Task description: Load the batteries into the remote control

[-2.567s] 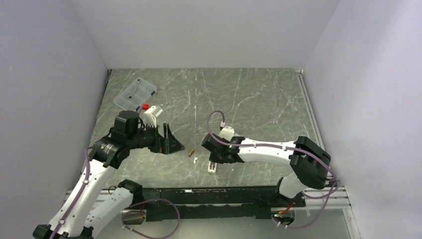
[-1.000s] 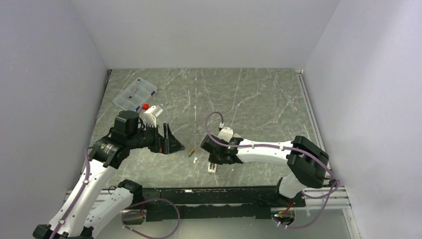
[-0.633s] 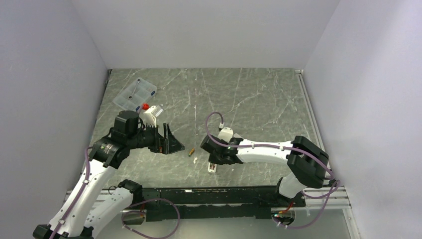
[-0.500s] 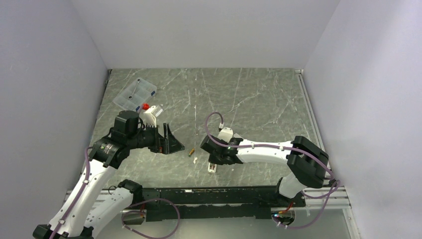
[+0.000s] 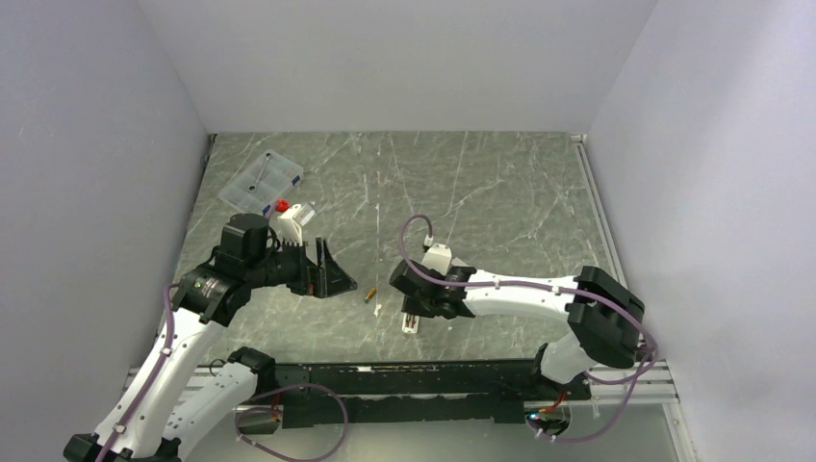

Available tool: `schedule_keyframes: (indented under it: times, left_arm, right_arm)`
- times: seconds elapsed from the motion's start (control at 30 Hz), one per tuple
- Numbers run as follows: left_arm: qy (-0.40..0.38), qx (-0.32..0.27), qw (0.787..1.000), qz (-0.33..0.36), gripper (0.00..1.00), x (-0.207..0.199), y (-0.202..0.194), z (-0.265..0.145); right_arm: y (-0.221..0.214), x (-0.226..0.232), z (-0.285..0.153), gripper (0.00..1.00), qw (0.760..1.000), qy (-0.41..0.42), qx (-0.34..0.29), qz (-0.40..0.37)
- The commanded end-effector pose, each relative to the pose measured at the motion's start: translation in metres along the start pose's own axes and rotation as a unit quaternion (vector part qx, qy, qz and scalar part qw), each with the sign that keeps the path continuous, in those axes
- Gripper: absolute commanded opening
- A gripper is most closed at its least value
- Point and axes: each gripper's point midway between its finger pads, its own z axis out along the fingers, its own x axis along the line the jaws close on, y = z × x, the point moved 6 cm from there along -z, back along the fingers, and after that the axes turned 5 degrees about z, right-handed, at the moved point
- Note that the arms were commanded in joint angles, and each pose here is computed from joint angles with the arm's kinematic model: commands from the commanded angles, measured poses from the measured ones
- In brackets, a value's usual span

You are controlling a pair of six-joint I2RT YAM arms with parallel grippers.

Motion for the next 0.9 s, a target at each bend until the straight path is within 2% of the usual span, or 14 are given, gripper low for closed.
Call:
schedule_keyframes:
  times: [0.0,0.2,0.37,0.53,0.63,0.87]
  left_arm:
    - [-0.014,-0.009,1.0,0.014,0.99,-0.002,0.004,0.002]
    - [-0.017,0.001,1.0,-0.003,0.99,-0.001,0.002,0.005]
    - [-0.023,0.009,0.999,-0.023,0.99,0.001,-0.003,0.009]
    - [-0.021,0.008,0.999,-0.034,0.99,0.002,-0.006,0.009]
    - [-0.023,0.011,0.999,-0.045,0.99,0.004,-0.009,0.012]
    - [-0.018,0.011,0.998,-0.063,0.99,0.008,-0.013,0.016]
  right_arm:
    - [0.015,0.008,-0.021,0.31,0.999,0.027,-0.032,-0.006]
    - [0.022,0.005,-0.033,0.32,0.997,0.041,-0.044,-0.049]
    - [0.017,-0.008,-0.037,0.3,0.992,0.045,-0.025,-0.112]
    - [0.007,-0.033,-0.037,0.2,0.988,0.036,-0.002,-0.152]
    - [-0.002,-0.05,-0.033,0.01,0.986,0.031,0.012,-0.161]
    - [-0.02,-0.059,-0.022,0.0,0.986,0.059,0.045,-0.149]
